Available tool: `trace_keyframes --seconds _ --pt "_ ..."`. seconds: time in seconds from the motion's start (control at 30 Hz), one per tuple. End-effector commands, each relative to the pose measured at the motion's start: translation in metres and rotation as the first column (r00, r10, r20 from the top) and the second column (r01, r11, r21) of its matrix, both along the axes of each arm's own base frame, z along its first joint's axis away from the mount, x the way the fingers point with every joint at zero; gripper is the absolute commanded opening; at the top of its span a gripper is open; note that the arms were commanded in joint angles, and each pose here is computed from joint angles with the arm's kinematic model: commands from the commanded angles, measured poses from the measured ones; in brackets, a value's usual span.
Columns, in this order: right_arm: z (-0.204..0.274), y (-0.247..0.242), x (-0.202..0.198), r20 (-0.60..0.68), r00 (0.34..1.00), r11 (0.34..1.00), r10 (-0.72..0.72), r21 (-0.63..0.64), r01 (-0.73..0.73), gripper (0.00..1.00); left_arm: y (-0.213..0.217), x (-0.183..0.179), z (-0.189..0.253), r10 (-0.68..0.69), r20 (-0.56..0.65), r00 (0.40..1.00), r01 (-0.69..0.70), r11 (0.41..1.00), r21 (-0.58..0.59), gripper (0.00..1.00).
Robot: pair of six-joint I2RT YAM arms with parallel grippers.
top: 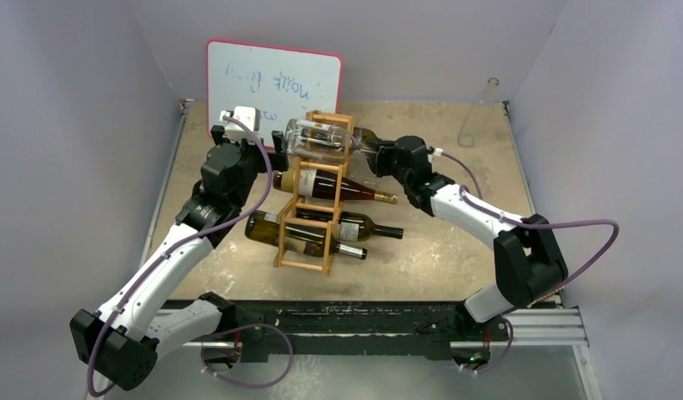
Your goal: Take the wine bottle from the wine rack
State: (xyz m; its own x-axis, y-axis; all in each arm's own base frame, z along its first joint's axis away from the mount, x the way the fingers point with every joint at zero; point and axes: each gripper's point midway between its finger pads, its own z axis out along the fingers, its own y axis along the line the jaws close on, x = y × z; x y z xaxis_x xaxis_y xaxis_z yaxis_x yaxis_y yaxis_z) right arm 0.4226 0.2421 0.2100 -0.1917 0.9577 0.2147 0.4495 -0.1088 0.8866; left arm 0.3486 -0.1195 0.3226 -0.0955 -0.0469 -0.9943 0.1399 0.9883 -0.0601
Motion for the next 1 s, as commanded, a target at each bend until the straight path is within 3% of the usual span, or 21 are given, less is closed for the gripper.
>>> trace_keyframes --seconds 0.0,0.47,0.67,0.97 --pt "0.059 -0.008 0.005 0.132 0.990 0.998 -0.055 0.043 0.050 0.29 0.001 -0.003 0.018 0.004 0.058 0.998 -0.004 1.000 -0.011 1.00" --pt "0.127 -0.007 -0.006 0.340 0.940 0.998 0.022 0.043 -0.039 0.00 0.027 -0.006 0.018 0.118 0.077 0.990 -0.121 0.992 0.037 1.00" --pt "0.156 -0.002 -0.006 0.464 0.881 0.987 0.093 0.071 -0.142 0.00 0.030 -0.005 0.013 0.138 0.074 0.988 -0.142 0.989 0.045 1.00" --pt "0.176 -0.008 -0.003 0.533 0.839 0.978 0.113 0.088 -0.188 0.00 0.035 -0.007 0.013 0.161 0.083 0.984 -0.165 0.985 0.049 1.00"
